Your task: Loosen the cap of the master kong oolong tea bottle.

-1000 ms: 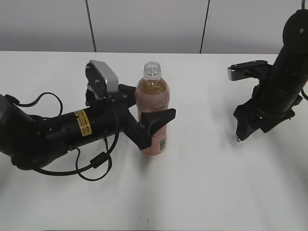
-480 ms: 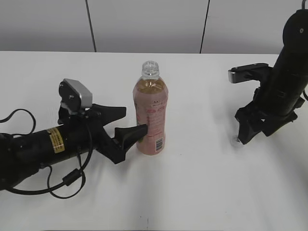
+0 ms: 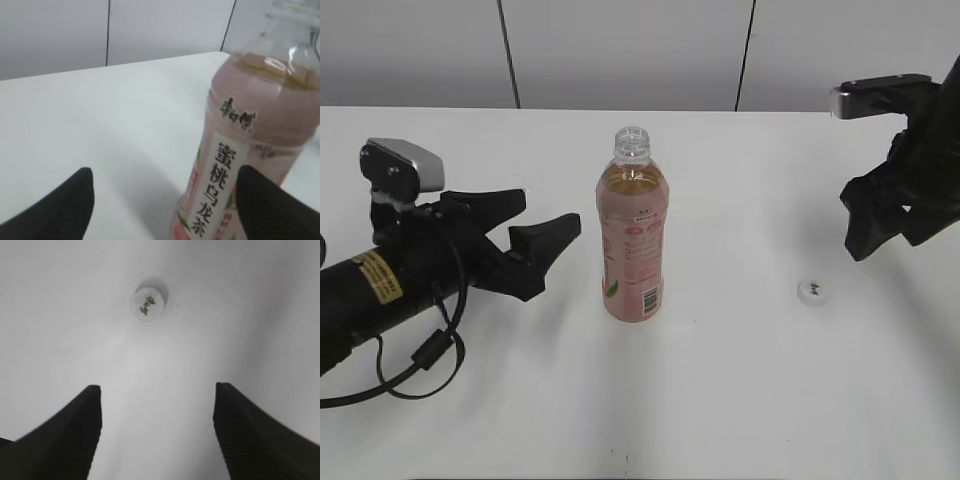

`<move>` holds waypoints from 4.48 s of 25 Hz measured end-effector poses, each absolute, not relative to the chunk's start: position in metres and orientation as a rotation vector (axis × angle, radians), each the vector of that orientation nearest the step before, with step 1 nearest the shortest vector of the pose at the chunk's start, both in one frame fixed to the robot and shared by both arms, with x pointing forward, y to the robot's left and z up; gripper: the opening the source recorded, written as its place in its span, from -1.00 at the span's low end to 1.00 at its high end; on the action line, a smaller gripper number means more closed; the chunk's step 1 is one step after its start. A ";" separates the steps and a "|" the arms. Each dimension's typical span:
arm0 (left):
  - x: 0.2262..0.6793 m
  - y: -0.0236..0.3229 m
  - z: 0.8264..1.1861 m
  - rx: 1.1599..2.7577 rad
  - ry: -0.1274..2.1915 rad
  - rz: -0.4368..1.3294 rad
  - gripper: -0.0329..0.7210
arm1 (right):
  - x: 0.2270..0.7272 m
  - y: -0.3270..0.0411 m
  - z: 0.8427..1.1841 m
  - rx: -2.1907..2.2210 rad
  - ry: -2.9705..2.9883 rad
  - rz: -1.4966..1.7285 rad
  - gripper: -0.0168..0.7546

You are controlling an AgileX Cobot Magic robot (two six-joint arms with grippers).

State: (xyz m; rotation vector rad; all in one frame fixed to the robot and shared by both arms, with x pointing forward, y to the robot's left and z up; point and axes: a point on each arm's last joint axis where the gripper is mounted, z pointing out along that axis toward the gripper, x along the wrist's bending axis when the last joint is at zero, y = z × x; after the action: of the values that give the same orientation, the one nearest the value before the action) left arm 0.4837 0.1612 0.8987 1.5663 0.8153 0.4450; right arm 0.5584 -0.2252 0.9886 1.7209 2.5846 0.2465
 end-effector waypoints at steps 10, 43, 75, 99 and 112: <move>0.496 0.195 0.940 1.398 0.999 0.622 0.50 | 0.547 -0.268 1.006 1.952 2.461 0.128 0.41; 0.405 0.279 1.043 1.214 1.614 0.697 0.50 | 0.463 -0.293 1.051 2.053 2.247 0.379 0.41; 0.279 0.308 1.088 1.731 1.588 0.823 0.23 | 0.311 -0.291 1.076 1.862 1.994 0.631 0.32; 0.229 0.312 1.072 1.571 1.307 0.844 0.21 | 0.230 -0.298 1.052 1.488 1.614 0.845 0.32; 0.229 0.312 1.072 1.571 1.305 0.843 0.18 | 0.230 -0.298 1.052 1.505 1.596 0.862 0.32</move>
State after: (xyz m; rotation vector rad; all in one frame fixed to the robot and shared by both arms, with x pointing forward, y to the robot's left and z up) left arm 0.2286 0.3117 1.0725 1.5709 1.3053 0.8428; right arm 0.2298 -0.2983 1.0522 1.5055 1.5957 0.8618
